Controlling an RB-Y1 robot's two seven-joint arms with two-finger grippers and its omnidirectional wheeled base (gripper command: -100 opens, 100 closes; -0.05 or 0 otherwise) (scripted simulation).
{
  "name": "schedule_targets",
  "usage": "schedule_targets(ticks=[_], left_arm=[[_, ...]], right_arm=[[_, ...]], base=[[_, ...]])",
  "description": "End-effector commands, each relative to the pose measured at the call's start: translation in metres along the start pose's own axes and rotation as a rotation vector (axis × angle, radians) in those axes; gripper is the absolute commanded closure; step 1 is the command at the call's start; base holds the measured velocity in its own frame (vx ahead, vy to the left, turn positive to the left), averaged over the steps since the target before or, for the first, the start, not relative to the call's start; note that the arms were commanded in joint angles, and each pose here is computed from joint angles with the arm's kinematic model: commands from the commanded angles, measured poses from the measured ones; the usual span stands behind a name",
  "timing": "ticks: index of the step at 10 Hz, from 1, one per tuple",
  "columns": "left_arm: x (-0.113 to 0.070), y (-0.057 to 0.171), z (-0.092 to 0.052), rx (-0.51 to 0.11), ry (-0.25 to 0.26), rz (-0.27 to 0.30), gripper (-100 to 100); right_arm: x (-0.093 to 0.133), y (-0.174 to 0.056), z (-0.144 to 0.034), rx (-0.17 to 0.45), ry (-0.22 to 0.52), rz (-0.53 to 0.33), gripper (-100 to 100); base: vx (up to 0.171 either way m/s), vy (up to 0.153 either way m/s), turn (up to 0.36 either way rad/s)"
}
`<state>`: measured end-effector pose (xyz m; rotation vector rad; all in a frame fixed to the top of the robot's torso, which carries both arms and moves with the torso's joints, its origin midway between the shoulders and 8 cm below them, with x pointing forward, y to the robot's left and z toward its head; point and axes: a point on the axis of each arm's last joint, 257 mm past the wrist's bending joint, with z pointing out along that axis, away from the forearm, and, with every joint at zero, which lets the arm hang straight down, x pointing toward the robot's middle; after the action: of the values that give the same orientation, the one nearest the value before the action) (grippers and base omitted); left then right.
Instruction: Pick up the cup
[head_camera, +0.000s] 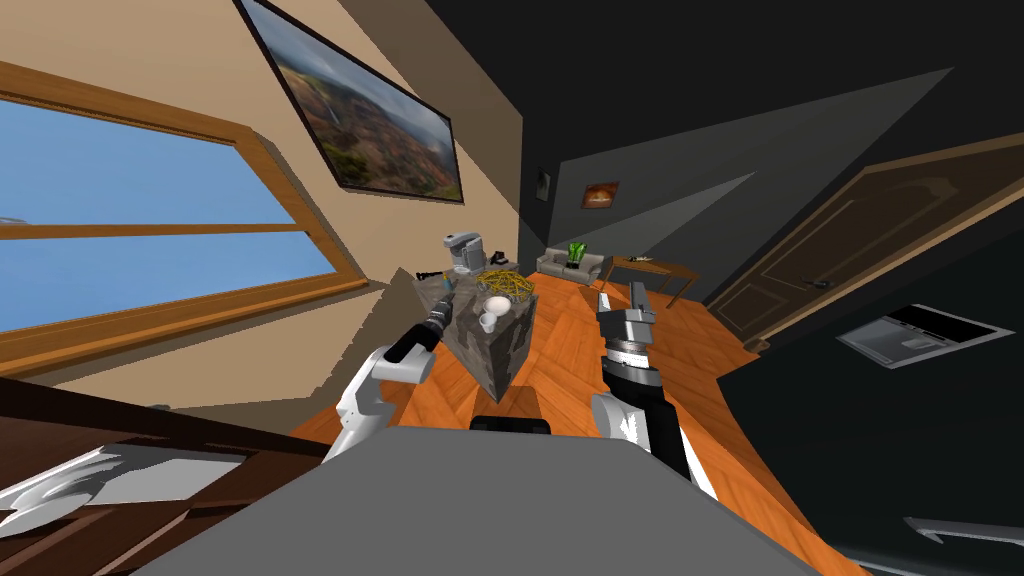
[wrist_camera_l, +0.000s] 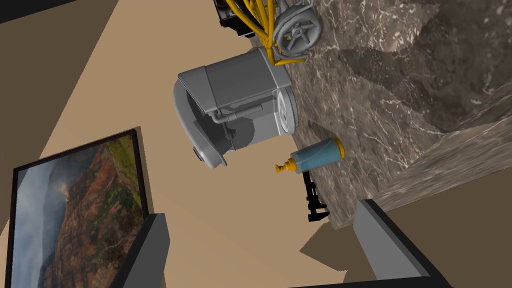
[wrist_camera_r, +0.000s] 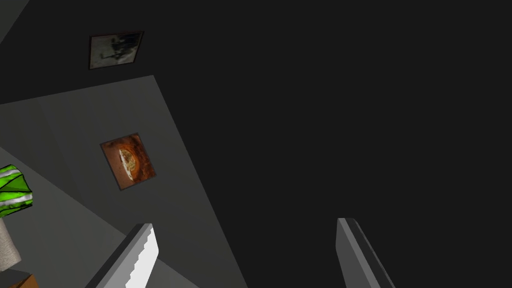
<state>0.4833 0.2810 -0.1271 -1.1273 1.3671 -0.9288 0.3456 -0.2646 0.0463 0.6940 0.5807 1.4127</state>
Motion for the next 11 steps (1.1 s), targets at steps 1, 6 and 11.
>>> schedule_targets(ticks=[1,6,11], left_arm=[[-0.001,0.006,0.0,-0.026,-0.001,0.0,-100],[0.001,0.025,0.003,-0.135,-0.004,0.0,-100],[0.004,0.041,0.004,-0.236,-0.006,-0.003,-100]], right_arm=[[0.0,0.0,0.0,0.0,0.0,0.0,0],[0.0,0.0,0.0,0.0,0.0,0.0,0],[0.0,0.0,0.0,0.0,0.0,0.0,0]], base=[[0.008,-0.004,0.003],[0.017,-0.004,-0.022],[0.014,-0.003,-0.023]])
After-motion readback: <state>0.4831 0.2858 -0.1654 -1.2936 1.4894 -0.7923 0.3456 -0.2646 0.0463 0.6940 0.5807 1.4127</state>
